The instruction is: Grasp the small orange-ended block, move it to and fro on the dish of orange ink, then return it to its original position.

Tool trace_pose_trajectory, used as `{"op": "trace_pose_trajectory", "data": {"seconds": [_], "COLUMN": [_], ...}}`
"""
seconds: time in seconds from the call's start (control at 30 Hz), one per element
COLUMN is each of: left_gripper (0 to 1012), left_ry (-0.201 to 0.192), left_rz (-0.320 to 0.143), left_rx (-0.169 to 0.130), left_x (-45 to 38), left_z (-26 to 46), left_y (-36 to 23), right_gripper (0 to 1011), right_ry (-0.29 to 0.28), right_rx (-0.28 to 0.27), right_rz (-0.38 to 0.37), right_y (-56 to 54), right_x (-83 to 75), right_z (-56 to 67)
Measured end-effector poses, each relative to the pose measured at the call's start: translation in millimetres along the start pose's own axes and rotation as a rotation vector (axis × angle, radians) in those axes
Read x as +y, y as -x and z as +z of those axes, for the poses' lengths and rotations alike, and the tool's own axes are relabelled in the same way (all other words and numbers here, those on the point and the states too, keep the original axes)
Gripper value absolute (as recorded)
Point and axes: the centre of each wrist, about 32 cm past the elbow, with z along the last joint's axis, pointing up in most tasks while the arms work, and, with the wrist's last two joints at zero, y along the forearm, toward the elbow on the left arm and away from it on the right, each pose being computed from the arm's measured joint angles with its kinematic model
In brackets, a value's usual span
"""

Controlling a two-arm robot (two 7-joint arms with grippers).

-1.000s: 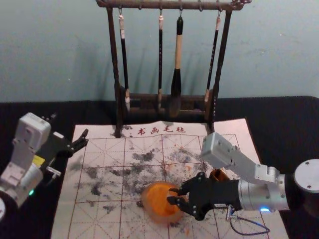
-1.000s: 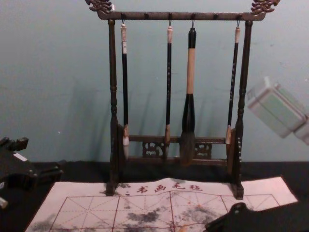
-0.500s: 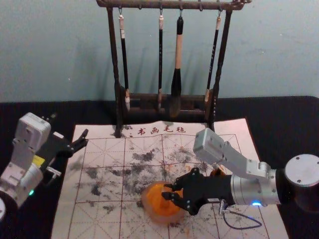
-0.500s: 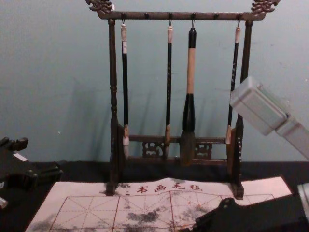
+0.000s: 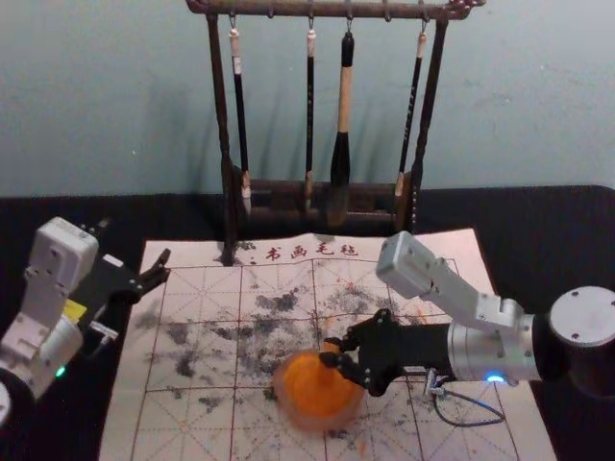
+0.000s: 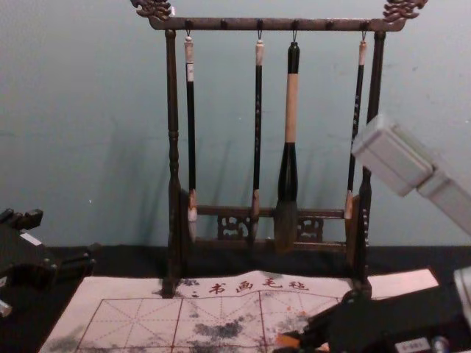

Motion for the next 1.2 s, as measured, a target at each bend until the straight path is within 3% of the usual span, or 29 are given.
{"op": "trace_pose_trajectory", "data": {"seconds": [0.23, 0.57, 0.87, 1.2], "left_gripper": [1001, 1001, 1001, 1001], "left_ry": [0.000, 0.000, 0.000, 0.000], "left_rz": [0.000, 0.000, 0.000, 0.000], "left_rx": [0.000, 0.000, 0.000, 0.000], "left_x": [0.0, 0.0, 0.0, 0.0], "left_z": [0.0, 0.0, 0.0, 0.0], "left_y": [0.0, 0.0, 0.0, 0.0], "right_gripper": [91, 90, 90, 90], "right_ry": [0.011, 0.011, 0.007, 0.004], "right_rx": [0.007, 0.001, -0.007, -0.015], "right_rz": [-0.005, 0.036, 0.075, 0.075], "right_y": [1.1, 11.2, 17.2, 14.2], "right_x": [-8.0, -16.1, -11.9, -1.7], "right_z": [-0.8, -1.2, 0.7, 3.9]}}
